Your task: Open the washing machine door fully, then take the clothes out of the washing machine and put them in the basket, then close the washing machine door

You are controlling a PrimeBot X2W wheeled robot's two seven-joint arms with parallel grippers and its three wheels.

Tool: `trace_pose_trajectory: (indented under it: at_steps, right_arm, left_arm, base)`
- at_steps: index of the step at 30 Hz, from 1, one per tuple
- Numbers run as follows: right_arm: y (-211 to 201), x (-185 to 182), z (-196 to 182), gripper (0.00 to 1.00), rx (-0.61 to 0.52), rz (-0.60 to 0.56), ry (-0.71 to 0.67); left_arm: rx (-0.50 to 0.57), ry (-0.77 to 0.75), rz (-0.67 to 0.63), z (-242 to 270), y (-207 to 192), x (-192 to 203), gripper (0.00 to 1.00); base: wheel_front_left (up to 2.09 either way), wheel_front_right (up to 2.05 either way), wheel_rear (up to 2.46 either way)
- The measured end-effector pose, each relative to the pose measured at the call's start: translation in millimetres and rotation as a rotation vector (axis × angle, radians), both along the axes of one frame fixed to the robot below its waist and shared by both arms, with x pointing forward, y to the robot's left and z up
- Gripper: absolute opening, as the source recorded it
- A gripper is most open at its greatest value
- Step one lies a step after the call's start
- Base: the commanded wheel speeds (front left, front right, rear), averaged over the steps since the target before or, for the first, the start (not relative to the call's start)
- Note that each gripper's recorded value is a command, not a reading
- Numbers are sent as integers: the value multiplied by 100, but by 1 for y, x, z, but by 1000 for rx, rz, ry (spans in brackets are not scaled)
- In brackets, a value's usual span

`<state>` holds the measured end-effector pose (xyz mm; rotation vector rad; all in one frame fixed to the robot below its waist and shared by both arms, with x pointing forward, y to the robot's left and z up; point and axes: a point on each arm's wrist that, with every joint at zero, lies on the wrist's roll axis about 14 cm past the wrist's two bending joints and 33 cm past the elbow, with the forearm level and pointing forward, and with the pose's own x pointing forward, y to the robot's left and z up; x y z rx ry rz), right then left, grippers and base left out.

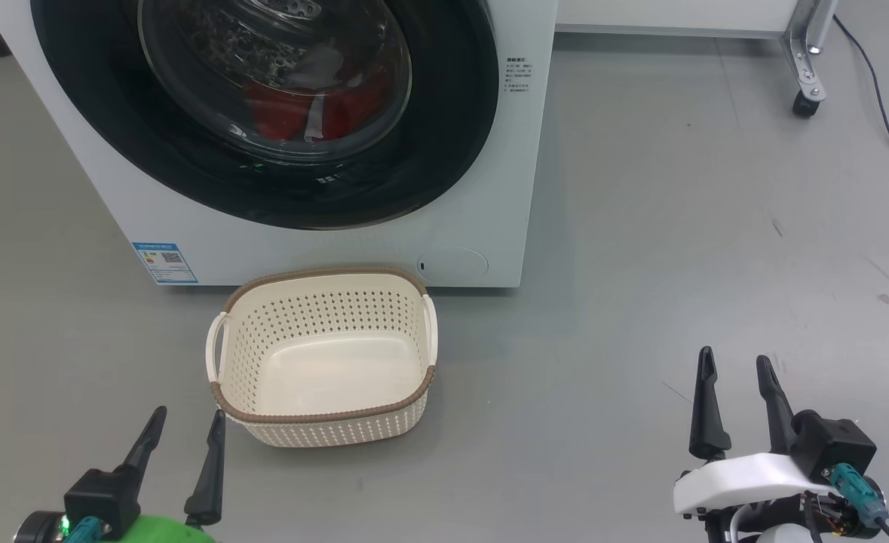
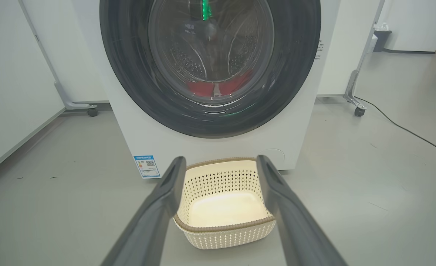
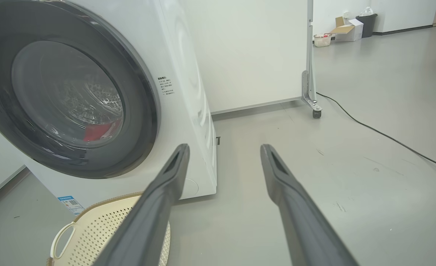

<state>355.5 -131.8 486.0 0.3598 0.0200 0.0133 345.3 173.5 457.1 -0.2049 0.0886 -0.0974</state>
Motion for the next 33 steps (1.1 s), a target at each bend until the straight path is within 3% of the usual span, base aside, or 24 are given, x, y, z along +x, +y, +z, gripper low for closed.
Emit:
trace_pose_trajectory:
  at_steps: [25, 26, 28, 33]
  right_arm:
    - [1, 7, 7, 100, -25, 3, -22]
    - [1, 7, 6, 60, -25, 4, -22]
    - [3, 7, 5, 0, -34, 10, -20]
    - [8, 11, 2, 0, -49, 27, -12]
  left_arm:
    - [-11, 9, 33, -3, 7, 3, 100]
    - [-11, 9, 32, -3, 7, 3, 100]
    - [-11, 9, 32, -3, 7, 3, 100]
    - [-13, 6, 36, -2, 8, 9, 100]
  base:
    - [0, 0, 0]
    - [0, 0, 0]
    - [0, 0, 0]
    - [0, 0, 0]
